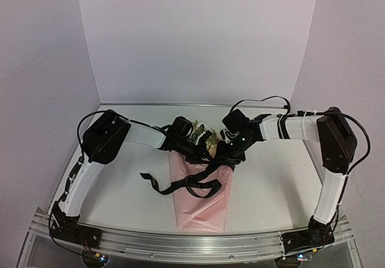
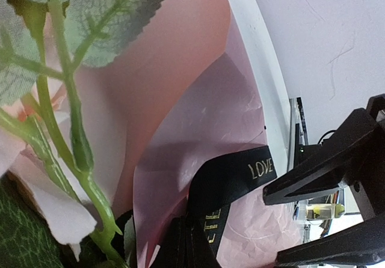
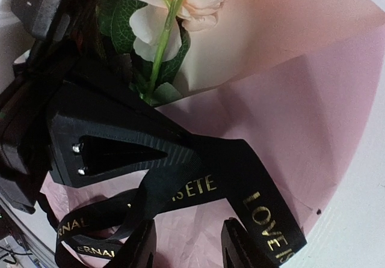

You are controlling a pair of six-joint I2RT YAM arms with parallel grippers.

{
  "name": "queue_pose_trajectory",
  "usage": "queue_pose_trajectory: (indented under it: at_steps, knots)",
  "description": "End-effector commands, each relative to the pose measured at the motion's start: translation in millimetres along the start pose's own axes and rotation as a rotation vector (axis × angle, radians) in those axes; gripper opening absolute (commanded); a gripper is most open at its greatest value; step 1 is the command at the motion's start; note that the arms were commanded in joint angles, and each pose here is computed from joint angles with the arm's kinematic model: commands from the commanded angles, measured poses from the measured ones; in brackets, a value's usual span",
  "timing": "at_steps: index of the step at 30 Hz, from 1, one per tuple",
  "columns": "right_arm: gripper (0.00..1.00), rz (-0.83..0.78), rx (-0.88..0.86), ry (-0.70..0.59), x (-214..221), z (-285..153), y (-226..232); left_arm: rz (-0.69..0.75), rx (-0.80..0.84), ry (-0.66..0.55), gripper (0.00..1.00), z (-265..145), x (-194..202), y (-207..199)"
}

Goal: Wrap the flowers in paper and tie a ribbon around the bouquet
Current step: Cross the ribbon over the folded bouquet.

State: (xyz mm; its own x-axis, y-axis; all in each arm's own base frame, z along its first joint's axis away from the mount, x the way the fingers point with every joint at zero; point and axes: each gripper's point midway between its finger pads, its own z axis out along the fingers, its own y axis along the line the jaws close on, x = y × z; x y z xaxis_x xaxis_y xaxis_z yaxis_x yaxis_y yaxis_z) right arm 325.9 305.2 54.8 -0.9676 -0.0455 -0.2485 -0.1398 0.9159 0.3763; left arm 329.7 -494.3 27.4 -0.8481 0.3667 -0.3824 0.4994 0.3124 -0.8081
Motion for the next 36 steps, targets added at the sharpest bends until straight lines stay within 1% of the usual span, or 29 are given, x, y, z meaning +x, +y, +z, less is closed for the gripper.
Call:
queue_pose_trajectory:
  at_steps: [1, 6, 11, 14, 19, 25, 29, 32, 36]
  knots:
    - [0.38, -0.024, 0.019, 0.051, 6, 12, 1, -0.125, -0.056, 0.136, 0.00, 6, 48, 28]
    - [0.37, -0.027, 0.050, 0.069, 8, 21, -5, -0.125, -0.047, 0.137, 0.00, 5, 45, 28]
    - [0.38, -0.025, 0.157, 0.050, 10, 21, -26, -0.127, -0.044, 0.134, 0.00, 6, 43, 30]
    - [0.41, -0.028, 0.222, 0.037, 10, 19, -39, -0.128, -0.045, 0.134, 0.00, 6, 42, 30]
    - [0.43, -0.045, 0.204, 0.042, 3, 28, -29, -0.128, -0.037, 0.137, 0.00, 6, 42, 31]
    - [0.42, -0.053, 0.172, 0.060, -1, 40, -20, -0.125, -0.027, 0.143, 0.00, 7, 42, 30]
    - [0.37, -0.051, 0.163, 0.068, 1, 45, -17, -0.126, -0.024, 0.142, 0.00, 8, 40, 31]
    - [0.32, -0.059, 0.149, 0.071, 2, 46, -16, -0.127, -0.022, 0.144, 0.00, 9, 40, 31]
    - [0.16, -0.066, 0.134, 0.070, 0, 44, -12, -0.130, -0.024, 0.143, 0.00, 8, 39, 33]
